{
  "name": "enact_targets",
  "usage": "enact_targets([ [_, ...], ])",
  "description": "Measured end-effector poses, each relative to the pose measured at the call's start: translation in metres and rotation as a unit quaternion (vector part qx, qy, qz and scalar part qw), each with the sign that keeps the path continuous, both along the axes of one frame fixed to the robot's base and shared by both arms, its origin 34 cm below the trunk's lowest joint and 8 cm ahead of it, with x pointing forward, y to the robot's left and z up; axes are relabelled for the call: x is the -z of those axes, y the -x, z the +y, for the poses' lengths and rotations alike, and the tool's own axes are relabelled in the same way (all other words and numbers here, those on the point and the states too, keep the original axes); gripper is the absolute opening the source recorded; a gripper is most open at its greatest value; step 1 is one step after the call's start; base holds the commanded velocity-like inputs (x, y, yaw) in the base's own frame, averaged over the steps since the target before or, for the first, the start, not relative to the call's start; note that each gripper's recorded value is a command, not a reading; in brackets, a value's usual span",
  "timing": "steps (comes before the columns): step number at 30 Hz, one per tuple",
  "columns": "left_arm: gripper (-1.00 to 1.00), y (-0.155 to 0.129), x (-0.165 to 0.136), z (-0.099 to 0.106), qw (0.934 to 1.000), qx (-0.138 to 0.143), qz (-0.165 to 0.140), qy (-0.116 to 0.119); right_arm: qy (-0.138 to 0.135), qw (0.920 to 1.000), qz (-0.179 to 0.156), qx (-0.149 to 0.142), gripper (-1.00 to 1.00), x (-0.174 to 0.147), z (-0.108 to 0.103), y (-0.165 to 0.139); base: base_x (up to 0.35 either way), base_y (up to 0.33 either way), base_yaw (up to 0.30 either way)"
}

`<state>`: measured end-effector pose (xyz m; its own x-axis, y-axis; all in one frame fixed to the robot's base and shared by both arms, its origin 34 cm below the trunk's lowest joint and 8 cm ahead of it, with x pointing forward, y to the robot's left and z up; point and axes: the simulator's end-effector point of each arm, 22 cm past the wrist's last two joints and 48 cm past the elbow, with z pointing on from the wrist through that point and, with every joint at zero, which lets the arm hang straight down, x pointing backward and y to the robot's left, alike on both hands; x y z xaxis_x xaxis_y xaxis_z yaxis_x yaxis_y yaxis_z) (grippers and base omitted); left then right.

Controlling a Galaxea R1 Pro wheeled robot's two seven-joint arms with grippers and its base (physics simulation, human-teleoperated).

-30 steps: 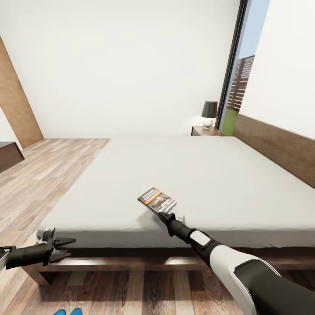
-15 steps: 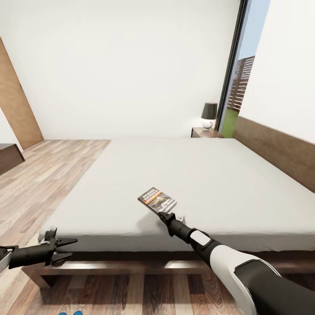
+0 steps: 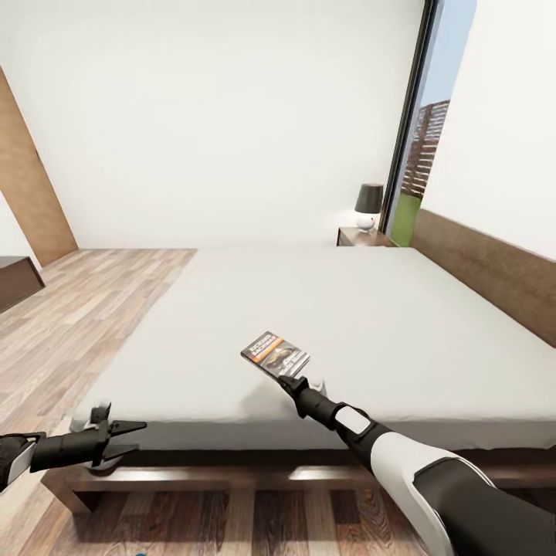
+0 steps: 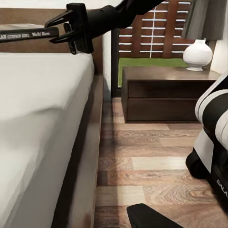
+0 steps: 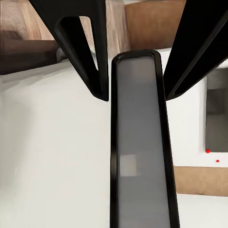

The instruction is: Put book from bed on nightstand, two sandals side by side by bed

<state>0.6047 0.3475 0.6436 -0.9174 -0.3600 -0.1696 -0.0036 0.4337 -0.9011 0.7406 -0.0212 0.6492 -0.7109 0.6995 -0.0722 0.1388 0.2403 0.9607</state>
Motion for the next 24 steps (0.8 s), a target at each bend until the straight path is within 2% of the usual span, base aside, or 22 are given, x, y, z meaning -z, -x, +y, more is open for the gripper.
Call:
enact_targets([
  [2, 1.00, -0.001, -0.003, -0.005, 1.0000, 0.003, -0.001, 0.002, 0.013, 0.9998, -0.003, -0.013, -1.00, -0.001, 0.003, 0.003, 0.000, 0.000, 0.000],
  [8, 1.00, -0.004, -0.014, -0.020, 0.9999, 0.011, -0.002, 0.011, 0.026, 0.9993, -0.006, -0.026, -1.00, -0.010, 0.005, 0.005, 0.000, 0.000, 0.000],
  [24, 1.00, -0.008, -0.044, -0.026, 0.9998, 0.015, -0.002, 0.014, 0.031, 0.9990, -0.006, -0.031, -1.00, -0.040, 0.006, 0.002, 0.000, 0.000, 0.000],
])
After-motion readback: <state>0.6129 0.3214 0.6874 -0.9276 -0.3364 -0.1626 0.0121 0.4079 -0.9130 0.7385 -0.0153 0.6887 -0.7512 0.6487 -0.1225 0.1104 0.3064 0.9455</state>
